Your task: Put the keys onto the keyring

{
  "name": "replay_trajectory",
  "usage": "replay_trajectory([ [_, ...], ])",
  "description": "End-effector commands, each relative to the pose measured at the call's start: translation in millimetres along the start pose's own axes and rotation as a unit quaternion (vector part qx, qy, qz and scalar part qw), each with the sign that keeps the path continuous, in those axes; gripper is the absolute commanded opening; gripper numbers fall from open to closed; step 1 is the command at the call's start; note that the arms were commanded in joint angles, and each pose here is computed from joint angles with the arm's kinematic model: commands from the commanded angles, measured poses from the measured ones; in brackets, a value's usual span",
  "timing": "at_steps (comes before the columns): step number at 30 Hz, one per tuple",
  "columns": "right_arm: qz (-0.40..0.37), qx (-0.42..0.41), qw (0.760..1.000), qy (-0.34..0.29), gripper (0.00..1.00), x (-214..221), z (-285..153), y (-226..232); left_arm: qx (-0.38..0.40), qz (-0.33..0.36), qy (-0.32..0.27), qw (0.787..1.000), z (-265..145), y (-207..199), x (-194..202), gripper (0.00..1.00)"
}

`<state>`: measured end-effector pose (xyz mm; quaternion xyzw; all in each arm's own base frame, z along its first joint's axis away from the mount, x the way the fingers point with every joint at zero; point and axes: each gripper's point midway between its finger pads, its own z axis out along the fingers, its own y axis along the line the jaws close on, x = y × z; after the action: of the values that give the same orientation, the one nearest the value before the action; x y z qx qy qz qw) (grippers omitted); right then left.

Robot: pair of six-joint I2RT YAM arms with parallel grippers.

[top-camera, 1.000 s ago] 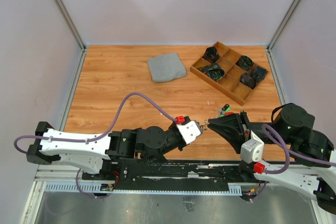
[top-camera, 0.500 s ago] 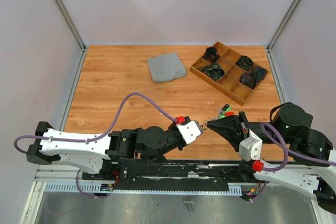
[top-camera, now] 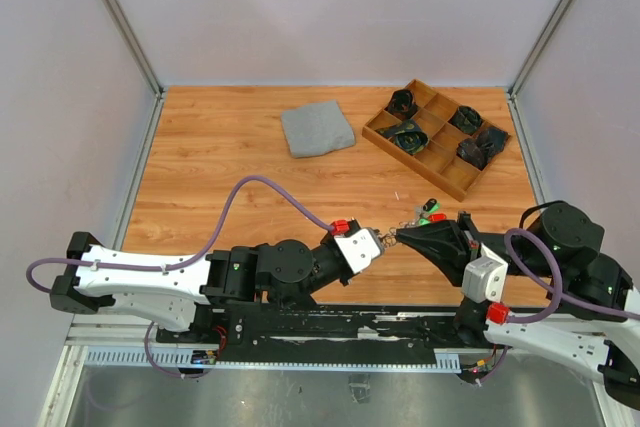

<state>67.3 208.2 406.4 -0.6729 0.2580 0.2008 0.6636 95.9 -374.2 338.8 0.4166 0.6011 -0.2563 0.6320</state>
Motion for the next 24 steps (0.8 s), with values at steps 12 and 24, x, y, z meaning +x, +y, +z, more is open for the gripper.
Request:
replay_trajectory([
  [12, 0.062, 0.228, 0.968, -0.086, 0.01, -18, -10, -69, -0.003, -0.113, -0.102, 0.988, -5, 2, -43, 0.05],
  [24, 0.09, 0.262, 0.955, -0.108, 0.01, -19, -12, -78, 0.058, -0.133, -0.17, 0.975, -6, -17, -79, 0.52],
])
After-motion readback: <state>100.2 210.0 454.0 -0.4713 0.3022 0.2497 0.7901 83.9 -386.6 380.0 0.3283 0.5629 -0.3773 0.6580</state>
